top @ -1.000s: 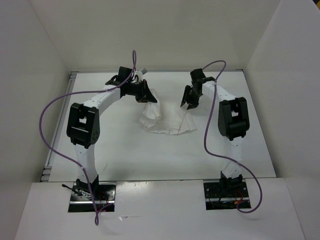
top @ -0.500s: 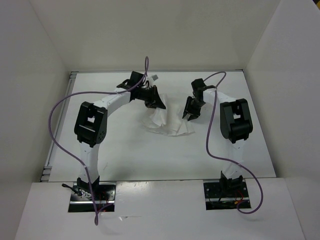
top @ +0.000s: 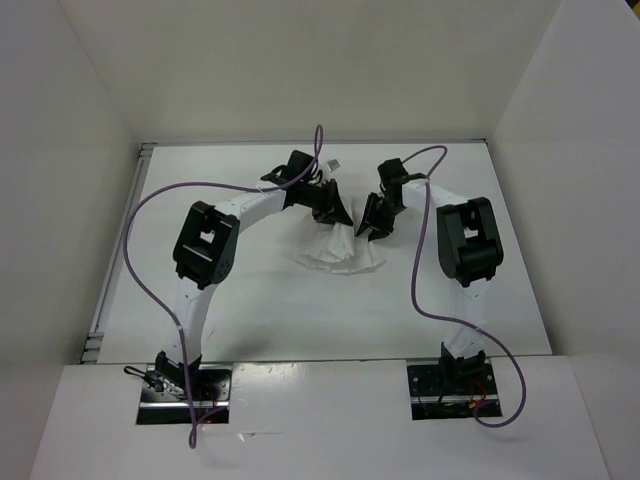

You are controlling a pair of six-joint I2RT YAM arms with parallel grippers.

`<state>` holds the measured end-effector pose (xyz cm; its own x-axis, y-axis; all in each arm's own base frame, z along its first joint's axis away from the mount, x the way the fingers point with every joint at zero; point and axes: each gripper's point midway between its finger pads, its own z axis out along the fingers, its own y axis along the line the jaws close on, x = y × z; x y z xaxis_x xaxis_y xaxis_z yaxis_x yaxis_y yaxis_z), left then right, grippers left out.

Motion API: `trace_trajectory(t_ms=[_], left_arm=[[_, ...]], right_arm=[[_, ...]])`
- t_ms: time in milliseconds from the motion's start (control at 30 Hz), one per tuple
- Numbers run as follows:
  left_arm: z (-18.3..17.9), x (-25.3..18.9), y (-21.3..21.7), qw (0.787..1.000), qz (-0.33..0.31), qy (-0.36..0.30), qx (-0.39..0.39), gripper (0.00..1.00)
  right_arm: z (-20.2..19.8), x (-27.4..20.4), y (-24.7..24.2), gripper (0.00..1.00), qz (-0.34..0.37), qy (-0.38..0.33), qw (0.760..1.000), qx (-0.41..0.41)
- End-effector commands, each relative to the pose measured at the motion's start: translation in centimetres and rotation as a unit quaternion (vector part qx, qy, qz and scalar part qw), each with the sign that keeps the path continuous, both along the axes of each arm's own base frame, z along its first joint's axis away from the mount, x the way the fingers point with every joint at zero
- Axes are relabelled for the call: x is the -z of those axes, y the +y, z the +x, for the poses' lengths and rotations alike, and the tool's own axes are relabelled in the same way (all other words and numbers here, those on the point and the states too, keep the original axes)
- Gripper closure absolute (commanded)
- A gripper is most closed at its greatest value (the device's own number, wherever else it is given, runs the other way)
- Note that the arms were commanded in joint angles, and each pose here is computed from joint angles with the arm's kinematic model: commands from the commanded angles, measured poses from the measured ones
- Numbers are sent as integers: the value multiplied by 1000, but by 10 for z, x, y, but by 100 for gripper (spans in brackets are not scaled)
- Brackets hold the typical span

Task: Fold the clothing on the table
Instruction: Fold the skirt

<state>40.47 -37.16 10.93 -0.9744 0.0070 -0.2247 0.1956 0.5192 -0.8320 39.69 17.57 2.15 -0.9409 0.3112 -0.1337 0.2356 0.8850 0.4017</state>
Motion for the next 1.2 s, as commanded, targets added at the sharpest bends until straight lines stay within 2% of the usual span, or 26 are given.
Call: trace_trajectory(t_ms=[0, 33, 100, 133, 233, 267, 300, 433, 600, 667, 700, 833, 1000, 1167], left_arm=[[13, -18, -13, 1000, -21, -12, -9, 92], [16, -13, -13, 1000, -18, -12, -12, 92], [21, -10, -14, 1000, -12, -11, -17, 77], [19, -6, -19, 1000, -11, -9, -13, 73], [15, -8, -20, 1000, -19, -1, -6, 48], [12, -28, -21, 999, -36, -15, 4, 37], [12, -28, -21, 999, -36, -15, 4, 36], [3, -102, -18, 995, -71, -72, 10, 35], [-23, -151, 10, 991, -78, -107, 6, 35], [-30, -144, 20, 992, -69, -103, -1, 35], [-33, -156, 29, 990, -73, -120, -5, 35], [-31, -148, 54, 989, -43, -139, -30, 35], [-12, -98, 90, 988, 44, -123, -80, 46], [0, -67, 114, 983, 73, -120, -116, 49]], right_arm=[[-1, 8, 11, 56, 8, -4, 1000, -8], [-6, 10, 14, 56, 7, 1, 1000, -13], [-6, 10, 14, 56, 7, 1, 1000, -13], [-6, 10, 14, 56, 7, 1, 1000, -13], [-5, 9, 8, 56, -9, -3, 1000, -7], [-3, -1, -3, 56, -27, -11, 1000, 6], [-2, 0, -6, 56, -35, -13, 999, 8], [4, -29, -34, 56, -64, -40, 996, 42], [-1, -97, -69, 56, -122, -99, 983, 92], [-8, -123, -80, 56, -137, -120, 977, 110], [-8, -133, -81, 56, -138, -129, 975, 113], [-3, -173, -71, 56, -111, -176, 972, 110], [21, -178, -24, 67, -26, -207, 977, 41], [29, -101, -12, 73, -22, -130, 991, 28]])
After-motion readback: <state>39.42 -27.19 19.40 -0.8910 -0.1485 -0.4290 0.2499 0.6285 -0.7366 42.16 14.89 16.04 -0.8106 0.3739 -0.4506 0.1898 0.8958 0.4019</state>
